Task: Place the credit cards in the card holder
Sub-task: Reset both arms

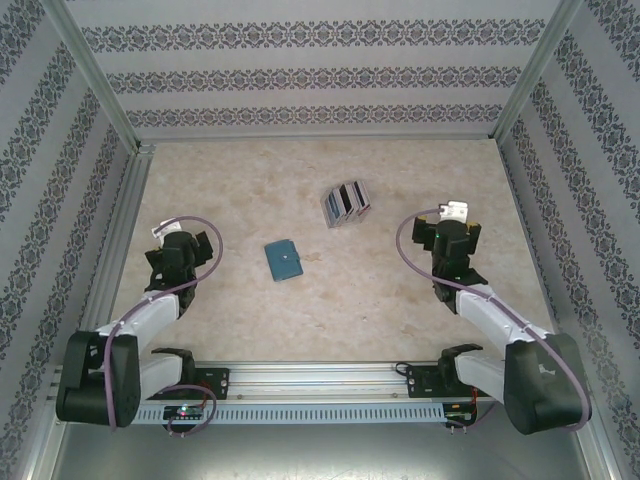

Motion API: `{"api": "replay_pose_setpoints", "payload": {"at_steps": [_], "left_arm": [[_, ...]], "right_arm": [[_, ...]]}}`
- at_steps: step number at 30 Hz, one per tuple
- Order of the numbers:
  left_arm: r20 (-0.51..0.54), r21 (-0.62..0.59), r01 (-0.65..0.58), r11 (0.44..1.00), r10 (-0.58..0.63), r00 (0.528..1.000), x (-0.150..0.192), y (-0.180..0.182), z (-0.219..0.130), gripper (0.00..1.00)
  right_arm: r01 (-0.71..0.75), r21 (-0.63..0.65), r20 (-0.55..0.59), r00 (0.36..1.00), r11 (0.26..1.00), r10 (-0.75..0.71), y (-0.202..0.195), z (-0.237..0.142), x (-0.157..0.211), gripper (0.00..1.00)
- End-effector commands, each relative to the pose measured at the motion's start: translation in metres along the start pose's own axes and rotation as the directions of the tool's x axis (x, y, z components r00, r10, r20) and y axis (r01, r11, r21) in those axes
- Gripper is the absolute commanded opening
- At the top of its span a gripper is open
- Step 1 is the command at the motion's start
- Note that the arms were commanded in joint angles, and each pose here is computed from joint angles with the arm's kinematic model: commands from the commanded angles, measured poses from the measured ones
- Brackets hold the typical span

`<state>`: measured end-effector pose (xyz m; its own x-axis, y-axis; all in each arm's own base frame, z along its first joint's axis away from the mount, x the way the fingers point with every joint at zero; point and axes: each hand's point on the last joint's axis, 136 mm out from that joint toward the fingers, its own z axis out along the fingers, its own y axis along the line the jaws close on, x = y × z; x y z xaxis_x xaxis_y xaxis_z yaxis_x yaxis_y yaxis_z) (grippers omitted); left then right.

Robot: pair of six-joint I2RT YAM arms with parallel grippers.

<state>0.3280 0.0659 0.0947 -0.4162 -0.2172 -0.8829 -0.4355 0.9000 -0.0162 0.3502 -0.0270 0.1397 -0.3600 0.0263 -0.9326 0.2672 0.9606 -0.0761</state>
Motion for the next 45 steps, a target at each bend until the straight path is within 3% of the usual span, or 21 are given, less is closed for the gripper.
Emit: {"api": "replay_pose_setpoints", "payload": {"at_steps": [1,7,14,20,28,35,45], "left_arm": [[0.128,0.096,0.002,0.995,-0.015,0.992,-0.027,-0.009,0.004,0.99],[0.179,0.192,-0.040,0.981,0.005,0.984,-0.034,-0.024,0.011,0.99],[0.133,0.371,-0.123,0.921,0.079,0.988,-0.020,-0.065,0.029,1.00],[0.098,0.448,-0.167,0.879,0.137,0.986,-0.016,-0.084,0.035,1.00],[0.136,0.465,-0.217,0.858,0.173,0.975,-0.006,-0.094,0.033,1.00],[0.116,0.411,-0.200,0.889,0.167,0.979,-0.006,-0.086,0.038,1.00],[0.116,0.404,-0.206,0.892,0.173,0.978,-0.006,-0.087,0.038,0.99]], "right_arm": [[-0.007,-0.049,0.086,0.996,0.999,0.011,0.001,0.006,-0.003,0.98],[0.014,-0.150,0.086,0.996,0.989,-0.001,0.020,0.017,0.002,0.98],[0.069,-0.309,0.105,0.994,0.949,-0.038,0.052,0.025,0.015,0.98],[0.066,-0.321,0.062,0.997,0.945,-0.049,0.055,0.034,0.026,0.98],[-0.006,-0.343,0.039,0.999,0.939,0.021,0.049,0.044,0.016,0.98],[-0.009,-0.343,0.039,0.999,0.939,0.023,0.048,0.044,0.016,0.98],[-0.007,-0.335,0.045,0.999,0.942,0.024,0.047,0.044,0.015,0.98]]}}
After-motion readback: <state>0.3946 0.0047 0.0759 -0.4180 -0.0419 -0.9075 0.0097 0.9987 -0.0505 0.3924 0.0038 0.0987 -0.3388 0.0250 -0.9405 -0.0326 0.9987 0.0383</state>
